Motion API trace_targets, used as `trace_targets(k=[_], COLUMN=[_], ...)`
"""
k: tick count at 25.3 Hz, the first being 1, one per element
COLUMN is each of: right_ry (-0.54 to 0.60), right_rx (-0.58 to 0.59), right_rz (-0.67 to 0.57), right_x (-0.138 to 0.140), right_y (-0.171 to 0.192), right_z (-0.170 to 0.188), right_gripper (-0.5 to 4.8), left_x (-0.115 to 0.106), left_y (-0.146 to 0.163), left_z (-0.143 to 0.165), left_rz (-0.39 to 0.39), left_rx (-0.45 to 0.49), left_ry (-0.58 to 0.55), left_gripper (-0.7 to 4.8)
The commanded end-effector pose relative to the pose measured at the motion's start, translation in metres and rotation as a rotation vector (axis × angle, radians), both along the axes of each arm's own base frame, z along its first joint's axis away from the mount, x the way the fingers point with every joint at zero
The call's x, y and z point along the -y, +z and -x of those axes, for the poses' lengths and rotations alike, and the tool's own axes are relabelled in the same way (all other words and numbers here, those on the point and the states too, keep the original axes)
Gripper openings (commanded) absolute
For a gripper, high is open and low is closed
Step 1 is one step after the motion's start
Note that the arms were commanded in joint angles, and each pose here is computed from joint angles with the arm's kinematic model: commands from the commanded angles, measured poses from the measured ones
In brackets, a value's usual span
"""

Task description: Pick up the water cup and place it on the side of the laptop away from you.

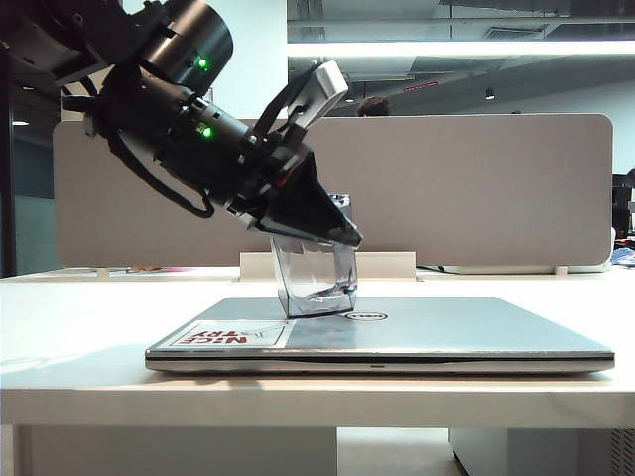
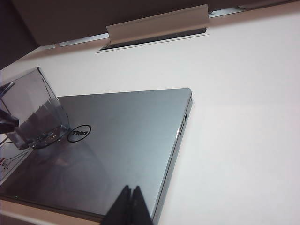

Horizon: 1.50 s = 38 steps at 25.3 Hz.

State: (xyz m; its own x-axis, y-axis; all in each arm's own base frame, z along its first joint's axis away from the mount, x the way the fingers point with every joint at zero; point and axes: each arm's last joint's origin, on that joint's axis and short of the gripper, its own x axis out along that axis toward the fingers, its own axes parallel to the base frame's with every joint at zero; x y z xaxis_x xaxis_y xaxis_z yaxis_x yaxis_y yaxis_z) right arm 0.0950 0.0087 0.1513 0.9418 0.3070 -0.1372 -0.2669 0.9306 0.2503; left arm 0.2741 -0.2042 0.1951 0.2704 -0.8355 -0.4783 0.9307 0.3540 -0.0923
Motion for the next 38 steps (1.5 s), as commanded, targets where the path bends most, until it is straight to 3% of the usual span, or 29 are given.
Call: trace_targets(k=[1,5,9,12,21,25,30,38], right_ry=[-0.001,-0.001,-0.001,-0.001,-0.001,0.000,0.000,0.001], right_rx=[0.003,0.003,0.003,0.003,0.003,0.003,0.003,0.003], right_rz=[0.001,0.001,0.001,0.001,0.001,0.001,0.001,0.001], right_x=[0.000,0.000,0.000,0.000,0.000,0.000,0.000,0.000], right_y=[-0.001,-0.001,-0.001,-0.001,-0.001,-0.001,-0.001,-0.001], right_z=[0.000,0.000,0.000,0.000,0.000,0.000,0.000,0.000], right_gripper=[-0.01,-0.01,-0.01,-0.01,-0.01,-0.01,-0.01,-0.01], left_x=[0.002,0.009,0.027,0.045,0.101,0.114,0.120,0.111], left_y=[0.008,0.031,0.059,0.074,0.074,0.063,0.044,0.023], left_z=[-0.007,-0.018,-0.030,-0.045,-0.114,-0.134,-0.148,-0.152], left_rz=[0.064,0.137,0.171,0.218,0.050,0.124,0.093,-0.042], left_rx=[0.027,0.130,0.201,0.196,0.148,0.056,0.065,0.016], left_ry=[0.133,0.376,0.485,0.557,0.689,0.785,0.854,0.895], left_gripper=[-0.06,-0.06,-0.06,-0.06,-0.06,-0.06,-0.06,-0.06])
